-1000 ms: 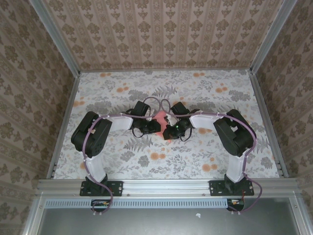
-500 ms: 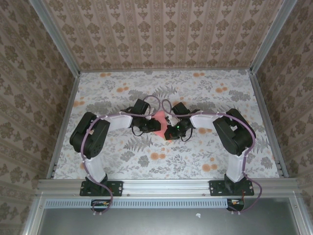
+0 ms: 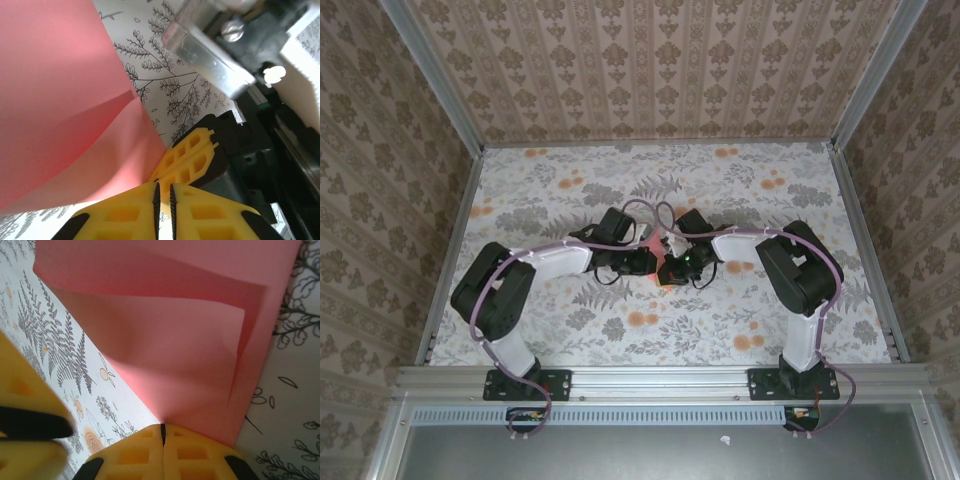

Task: Fold a paper plane with a square sheet of paper (fold left side to right side)
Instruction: Third fold the triangle at the center of the table.

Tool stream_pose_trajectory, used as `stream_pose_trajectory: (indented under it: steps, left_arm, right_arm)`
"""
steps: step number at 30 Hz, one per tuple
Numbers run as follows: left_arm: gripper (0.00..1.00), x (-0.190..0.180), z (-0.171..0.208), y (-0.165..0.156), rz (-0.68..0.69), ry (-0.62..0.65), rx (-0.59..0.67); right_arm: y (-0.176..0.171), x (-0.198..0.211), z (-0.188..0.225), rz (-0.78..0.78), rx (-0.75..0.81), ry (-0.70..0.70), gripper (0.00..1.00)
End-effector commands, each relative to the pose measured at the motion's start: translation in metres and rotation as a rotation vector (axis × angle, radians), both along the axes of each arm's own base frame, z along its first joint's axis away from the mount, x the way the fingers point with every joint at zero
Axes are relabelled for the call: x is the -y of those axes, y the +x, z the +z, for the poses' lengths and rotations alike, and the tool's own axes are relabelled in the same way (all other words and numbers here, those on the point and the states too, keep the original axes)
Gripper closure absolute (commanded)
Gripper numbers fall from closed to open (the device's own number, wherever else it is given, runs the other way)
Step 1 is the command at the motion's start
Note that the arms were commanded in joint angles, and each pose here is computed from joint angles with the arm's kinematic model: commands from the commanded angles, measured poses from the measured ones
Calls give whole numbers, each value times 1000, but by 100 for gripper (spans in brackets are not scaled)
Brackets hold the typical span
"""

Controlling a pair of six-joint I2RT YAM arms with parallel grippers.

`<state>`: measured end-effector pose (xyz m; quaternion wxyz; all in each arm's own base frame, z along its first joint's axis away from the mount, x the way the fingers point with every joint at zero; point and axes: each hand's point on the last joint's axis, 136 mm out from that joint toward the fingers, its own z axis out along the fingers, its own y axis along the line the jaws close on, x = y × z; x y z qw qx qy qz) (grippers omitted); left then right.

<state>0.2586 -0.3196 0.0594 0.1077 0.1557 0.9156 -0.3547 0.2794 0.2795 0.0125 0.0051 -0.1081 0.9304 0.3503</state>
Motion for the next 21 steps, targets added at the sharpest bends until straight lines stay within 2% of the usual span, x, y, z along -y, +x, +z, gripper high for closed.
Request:
stream_pose_trajectory:
  steps: [1, 7, 21]
  left_arm:
    - [86, 1, -10, 3, 0, -8, 2]
    - [92, 1, -23, 0, -4, 2, -21]
    - [97, -11, -50, -1, 30, 18, -28]
  right_arm:
    - [-17, 23, -34, -37, -95, -121, 100]
    - [-17, 24, -34, -31, -92, -129, 100]
    - [-17, 26, -35, -23, -102, -152, 100]
